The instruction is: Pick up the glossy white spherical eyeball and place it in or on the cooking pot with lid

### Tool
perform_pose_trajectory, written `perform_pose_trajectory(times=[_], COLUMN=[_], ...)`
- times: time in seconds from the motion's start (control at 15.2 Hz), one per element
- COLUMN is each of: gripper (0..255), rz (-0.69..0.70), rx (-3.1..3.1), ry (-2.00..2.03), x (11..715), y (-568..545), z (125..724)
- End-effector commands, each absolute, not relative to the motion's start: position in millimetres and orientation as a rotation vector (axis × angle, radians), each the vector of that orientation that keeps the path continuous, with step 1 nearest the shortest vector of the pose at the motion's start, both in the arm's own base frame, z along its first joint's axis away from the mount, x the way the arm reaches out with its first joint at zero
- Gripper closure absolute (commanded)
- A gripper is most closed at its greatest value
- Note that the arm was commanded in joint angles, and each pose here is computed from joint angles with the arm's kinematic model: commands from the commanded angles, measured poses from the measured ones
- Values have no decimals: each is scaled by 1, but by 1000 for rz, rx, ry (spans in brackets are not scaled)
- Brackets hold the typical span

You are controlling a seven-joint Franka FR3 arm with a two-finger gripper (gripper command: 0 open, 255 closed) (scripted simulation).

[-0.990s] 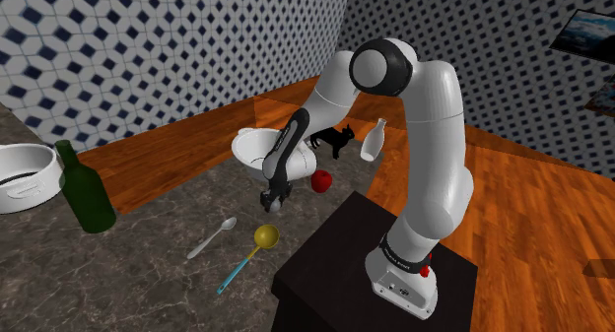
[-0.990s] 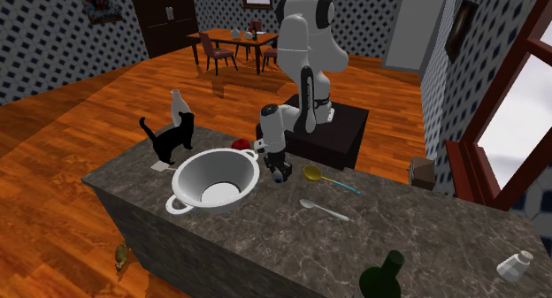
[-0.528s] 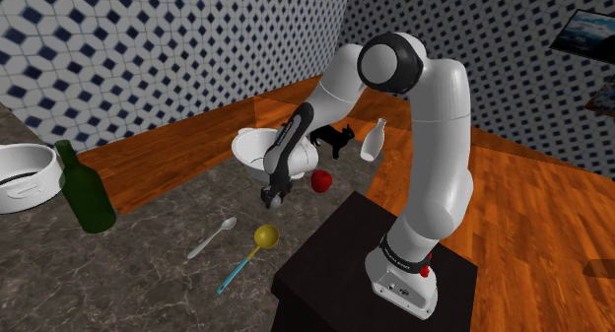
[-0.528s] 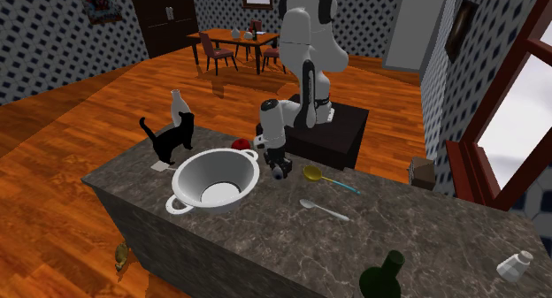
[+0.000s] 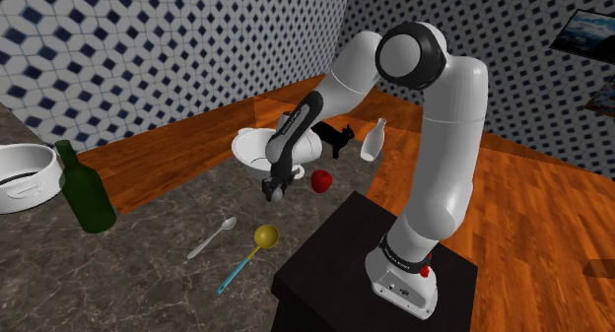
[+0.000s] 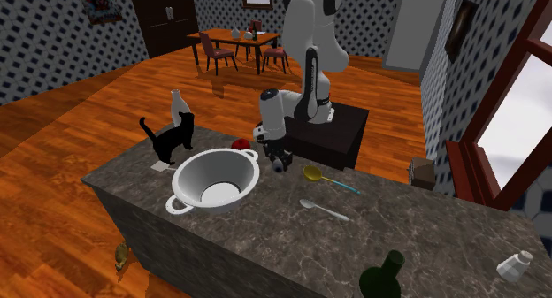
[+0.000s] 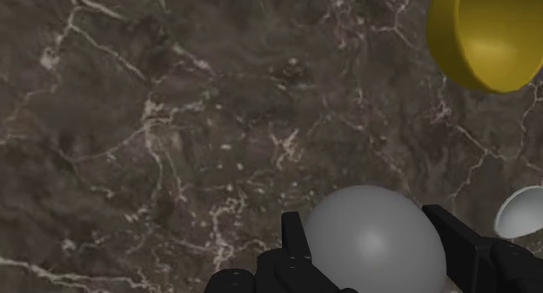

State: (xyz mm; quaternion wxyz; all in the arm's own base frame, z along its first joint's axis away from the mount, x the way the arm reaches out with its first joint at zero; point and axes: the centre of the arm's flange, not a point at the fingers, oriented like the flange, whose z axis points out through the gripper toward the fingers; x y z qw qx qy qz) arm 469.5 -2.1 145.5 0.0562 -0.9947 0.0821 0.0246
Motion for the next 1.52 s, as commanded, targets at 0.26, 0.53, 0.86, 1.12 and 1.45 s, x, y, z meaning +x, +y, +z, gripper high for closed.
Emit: perform_pose_trajectory(times=[0.26,0.53,0.86,1.12,1.45], gripper=[255,255,255,255,255], rz=[75,75,75,75,75], rx=[-3018,-3018,-3018,-3018,-3018], ry=[250,250,250,250,250], x=[469,469,469,469,469], y=[-2,-2,-2,-2,-2], z=[177,198,225,246,272])
